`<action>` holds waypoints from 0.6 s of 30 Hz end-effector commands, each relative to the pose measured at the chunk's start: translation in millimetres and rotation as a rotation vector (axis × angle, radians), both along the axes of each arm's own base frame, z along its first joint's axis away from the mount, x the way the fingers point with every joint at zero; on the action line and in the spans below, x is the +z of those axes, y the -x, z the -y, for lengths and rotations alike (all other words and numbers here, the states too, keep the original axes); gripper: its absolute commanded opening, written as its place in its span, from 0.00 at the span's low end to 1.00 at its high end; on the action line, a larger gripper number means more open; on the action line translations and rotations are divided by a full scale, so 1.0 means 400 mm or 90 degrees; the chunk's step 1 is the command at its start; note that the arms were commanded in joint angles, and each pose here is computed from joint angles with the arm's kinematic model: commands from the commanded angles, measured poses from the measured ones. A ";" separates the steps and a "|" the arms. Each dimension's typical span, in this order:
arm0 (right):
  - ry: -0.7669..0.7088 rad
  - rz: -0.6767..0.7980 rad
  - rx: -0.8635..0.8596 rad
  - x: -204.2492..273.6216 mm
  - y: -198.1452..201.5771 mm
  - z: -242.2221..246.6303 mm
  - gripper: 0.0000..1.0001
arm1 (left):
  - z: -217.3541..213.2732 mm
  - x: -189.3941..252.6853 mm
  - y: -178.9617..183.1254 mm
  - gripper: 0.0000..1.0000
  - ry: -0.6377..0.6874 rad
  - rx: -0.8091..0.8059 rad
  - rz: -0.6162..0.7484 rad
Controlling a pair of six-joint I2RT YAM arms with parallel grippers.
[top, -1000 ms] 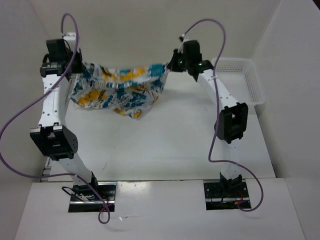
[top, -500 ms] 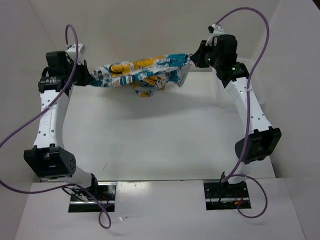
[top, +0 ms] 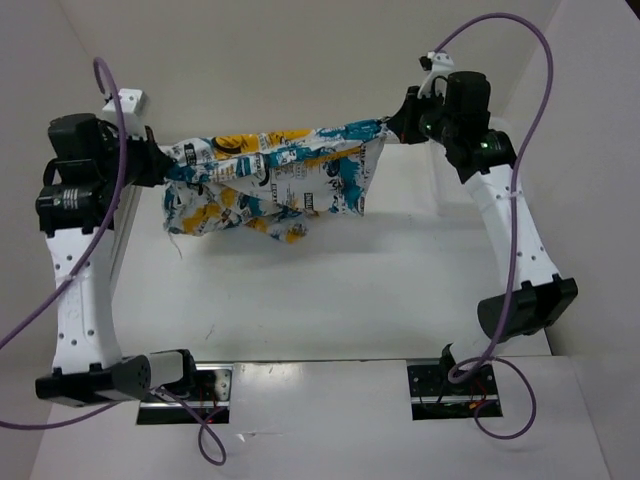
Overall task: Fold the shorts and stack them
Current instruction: Flatten the shorts out
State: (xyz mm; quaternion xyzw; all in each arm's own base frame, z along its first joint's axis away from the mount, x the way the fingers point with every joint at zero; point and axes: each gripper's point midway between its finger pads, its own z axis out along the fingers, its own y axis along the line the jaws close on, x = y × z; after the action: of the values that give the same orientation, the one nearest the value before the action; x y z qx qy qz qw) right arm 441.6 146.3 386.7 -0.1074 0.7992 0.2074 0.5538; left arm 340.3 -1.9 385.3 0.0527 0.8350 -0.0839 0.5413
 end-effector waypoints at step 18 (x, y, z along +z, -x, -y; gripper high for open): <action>-0.017 0.298 -0.079 0.435 0.233 0.128 0.00 | 0.015 0.253 0.073 0.00 -0.032 -0.018 0.206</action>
State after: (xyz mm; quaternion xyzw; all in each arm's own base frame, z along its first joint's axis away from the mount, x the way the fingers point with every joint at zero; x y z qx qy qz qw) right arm 283.9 112.2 599.9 -0.1425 0.6059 0.2024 0.7561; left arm 252.0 -35.3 525.9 0.1305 0.6878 -0.0795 0.7096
